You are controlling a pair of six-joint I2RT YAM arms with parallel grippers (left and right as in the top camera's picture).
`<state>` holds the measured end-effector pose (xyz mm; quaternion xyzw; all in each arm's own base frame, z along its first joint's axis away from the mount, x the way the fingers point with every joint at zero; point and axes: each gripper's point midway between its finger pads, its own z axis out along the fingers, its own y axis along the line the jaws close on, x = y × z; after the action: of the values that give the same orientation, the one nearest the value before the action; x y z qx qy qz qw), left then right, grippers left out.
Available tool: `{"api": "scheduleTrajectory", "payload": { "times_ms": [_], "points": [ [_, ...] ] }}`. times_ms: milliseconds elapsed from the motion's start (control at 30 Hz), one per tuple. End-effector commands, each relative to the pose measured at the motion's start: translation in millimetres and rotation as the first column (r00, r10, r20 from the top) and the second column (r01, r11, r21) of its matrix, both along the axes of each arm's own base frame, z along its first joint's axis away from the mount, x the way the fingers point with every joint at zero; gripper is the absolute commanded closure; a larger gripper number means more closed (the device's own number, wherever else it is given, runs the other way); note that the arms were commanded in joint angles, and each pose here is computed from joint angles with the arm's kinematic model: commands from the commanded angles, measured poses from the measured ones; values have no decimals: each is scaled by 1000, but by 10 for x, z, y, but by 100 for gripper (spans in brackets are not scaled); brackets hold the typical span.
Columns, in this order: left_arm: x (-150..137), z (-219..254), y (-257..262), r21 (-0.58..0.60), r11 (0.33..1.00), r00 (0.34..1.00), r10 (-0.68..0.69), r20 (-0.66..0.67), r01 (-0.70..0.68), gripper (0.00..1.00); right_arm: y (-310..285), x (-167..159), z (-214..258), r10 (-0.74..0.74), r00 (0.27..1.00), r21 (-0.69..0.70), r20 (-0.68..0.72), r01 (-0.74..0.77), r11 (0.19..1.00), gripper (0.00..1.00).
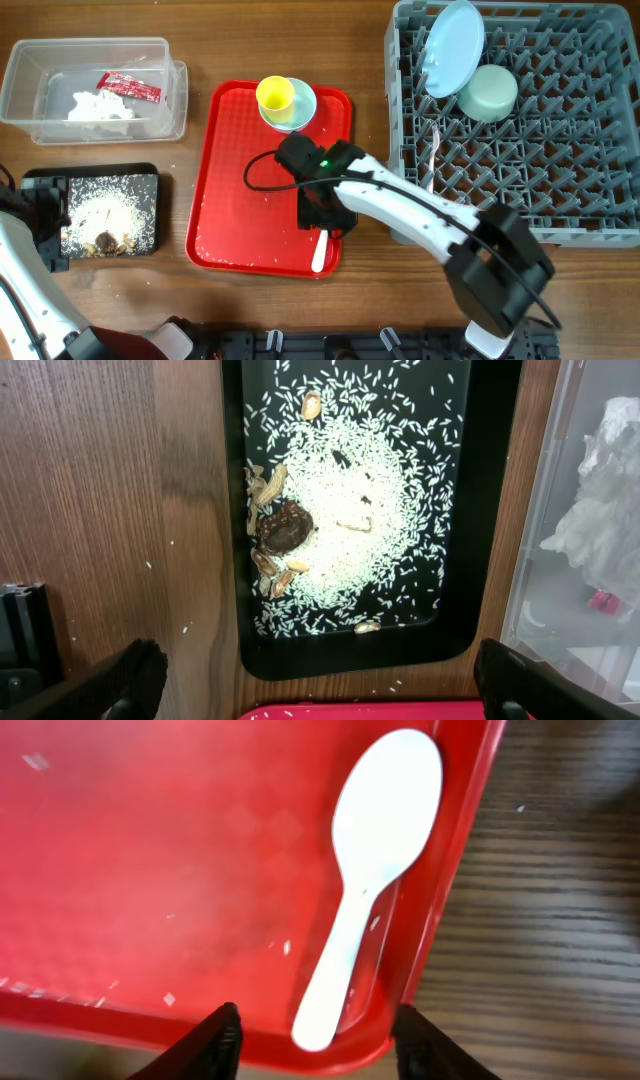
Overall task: Sort waste into correct bins and load items into the dishwasher rack
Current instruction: 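Return right gripper to the tray and grasp the white spoon, then carry the spoon to the rack and release it beside the fork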
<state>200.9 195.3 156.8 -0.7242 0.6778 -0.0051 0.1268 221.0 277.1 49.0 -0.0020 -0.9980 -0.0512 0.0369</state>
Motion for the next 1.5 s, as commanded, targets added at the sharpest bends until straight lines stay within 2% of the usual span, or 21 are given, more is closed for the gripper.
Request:
{"api": "scheduleTrajectory", "payload": {
  "times_ms": [0, 133, 333, 367, 467, 667, 767, 833, 1033, 1200, 1333, 1467],
  "points": [
    [1, 34, 29, 9, 1000, 1000, 8, 6, -8, 0, -55, -54, -280, -30, 998, -64, -56, 26, 998, 53],
    [1, 34, 29, 9, 1000, 1000, 8, 6, -8, 0, -72, -106, -528, -25, 994, -100, -109, 15, 995, 53],
    [1, 34, 29, 9, 1000, 1000, 8, 6, -8, 0, -26, -106, -591, -22, 993, -88, -114, 12, 996, 54],
    [1, 34, 29, 9, 1000, 1000, 8, 6, -8, 0, -18, -103, -592, -21, 994, -86, -112, 11, 996, 57],
    [1, 34, 29, 9, 1000, 1000, 8, 6, -8, 0, 6, -87, -595, -19, 994, -77, -104, 11, 997, 88],
    [1, 34, 29, 9, 1000, 1000, 8, 6, -8, 0, 15, -57, -575, -14, 995, -67, -97, 7, 998, 96],
    [1, 34, 29, 9, 1000, 1000, 8, 6, -8, 0, -27, 47, -406, 4, 997, -38, -74, -7, 999, 96],
    [1, 34, 29, 9, 1000, 1000, 8, 6, -8, 0, -70, 237, -143, 13, 999, 9, -29, -13, 1000, 96],
    [1, 34, 29, 9, 1000, 1000, 8, 6, -8, 0, -439, 912, 902, 45, 974, 140, 221, -77, 987, 94],
    [1, 34, 29, 9, 1000, 1000, 8, 6, -8, 0, -1431, 1333, 1421, -36, 908, 30, 418, 26, 999, 92],
    [1, 34, 29, 9, 1000, 1000, 8, 6, -8, 0, -1932, 1463, 1427, -64, 898, -18, 434, 80, 997, 91],
    [1, 34, 29, 9, 1000, 1000, 8, 6, -8, 0, -2446, 1460, 1286, -131, 894, -148, 429, 212, 966, 89]
  ]
}}
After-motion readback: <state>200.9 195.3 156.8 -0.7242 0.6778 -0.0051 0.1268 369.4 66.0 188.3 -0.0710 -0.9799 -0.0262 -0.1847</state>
